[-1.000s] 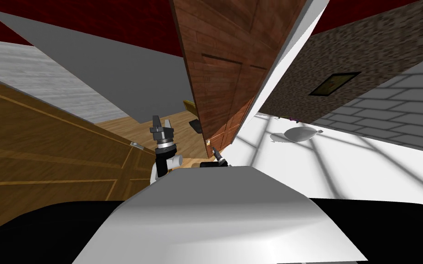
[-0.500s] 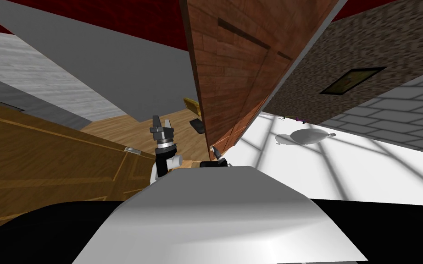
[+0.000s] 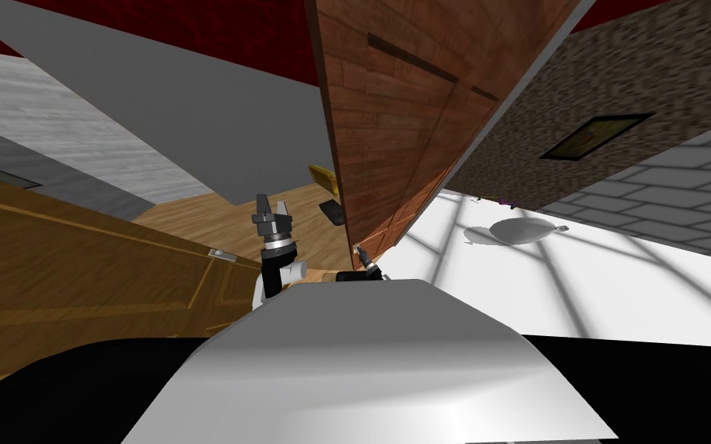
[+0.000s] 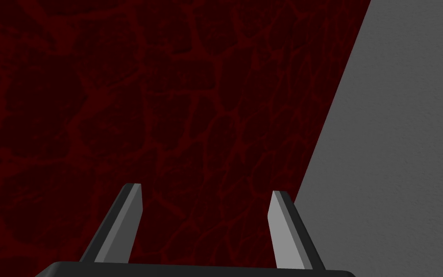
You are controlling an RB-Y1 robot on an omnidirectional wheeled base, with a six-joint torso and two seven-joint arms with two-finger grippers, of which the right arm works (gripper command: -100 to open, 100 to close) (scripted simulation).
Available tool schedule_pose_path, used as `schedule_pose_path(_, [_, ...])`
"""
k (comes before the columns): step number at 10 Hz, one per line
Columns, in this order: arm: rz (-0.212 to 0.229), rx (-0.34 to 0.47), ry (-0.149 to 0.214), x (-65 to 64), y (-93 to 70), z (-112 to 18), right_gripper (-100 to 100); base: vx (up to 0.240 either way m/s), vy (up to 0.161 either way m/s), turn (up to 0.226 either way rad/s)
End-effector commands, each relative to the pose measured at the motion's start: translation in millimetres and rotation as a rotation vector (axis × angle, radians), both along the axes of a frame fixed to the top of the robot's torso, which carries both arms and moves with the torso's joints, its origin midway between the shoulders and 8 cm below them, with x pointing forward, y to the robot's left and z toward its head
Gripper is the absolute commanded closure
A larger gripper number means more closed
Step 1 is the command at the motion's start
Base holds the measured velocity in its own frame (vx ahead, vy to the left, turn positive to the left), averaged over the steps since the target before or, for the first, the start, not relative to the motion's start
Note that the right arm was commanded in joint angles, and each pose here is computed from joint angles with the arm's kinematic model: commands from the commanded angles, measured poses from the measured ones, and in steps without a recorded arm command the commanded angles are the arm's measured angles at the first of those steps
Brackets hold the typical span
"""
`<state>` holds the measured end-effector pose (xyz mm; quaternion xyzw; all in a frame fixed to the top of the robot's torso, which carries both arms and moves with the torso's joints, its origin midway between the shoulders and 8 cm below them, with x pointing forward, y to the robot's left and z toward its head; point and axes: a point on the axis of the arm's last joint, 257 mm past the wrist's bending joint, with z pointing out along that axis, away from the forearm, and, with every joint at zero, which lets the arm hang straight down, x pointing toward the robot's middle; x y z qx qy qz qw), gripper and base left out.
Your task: Push the door open
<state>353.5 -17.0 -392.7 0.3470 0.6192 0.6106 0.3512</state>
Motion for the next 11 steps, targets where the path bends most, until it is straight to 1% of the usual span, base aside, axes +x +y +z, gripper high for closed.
schedule_pose_path(1, [0.0, 0.0, 0.001, -0.6, -0.5, -0.4, 100, -0.01, -0.007, -0.004])
schedule_pose_path(3, [0.0, 0.0, 0.001, -0.6, -0.5, -0.4, 100, -0.004, -0.002, -0.002])
schedule_pose_path(4, [-0.015, -0.01, 0.005, 2.5, -9.7, -3.9, 100, 0.076, 0.074, -0.034])
schedule_pose_path(5, [-0.02, -0.013, 0.005, 3.7, -12.1, -4.3, 100, 0.1, 0.115, -0.042])
schedule_pose_path(6, [-0.033, -0.018, 0.004, 7.0, -19.0, -5.2, 100, 0.148, 0.103, -0.032])
schedule_pose_path(7, [-0.039, -0.02, 0.004, 8.6, -22.4, -5.7, 100, 0.154, 0.123, -0.021])
schedule_pose_path(9, [-0.073, -0.031, 0.002, 17.1, -39.2, -7.2, 100, 0.158, 0.149, -0.064])
schedule_pose_path(10, [-0.083, -0.033, 0.002, 19.5, -43.7, -7.4, 100, 0.164, 0.156, -0.054])
schedule_pose_path(11, [-0.103, -0.038, 0.001, 24.4, -53.0, -7.8, 100, 0.155, 0.132, -0.049])
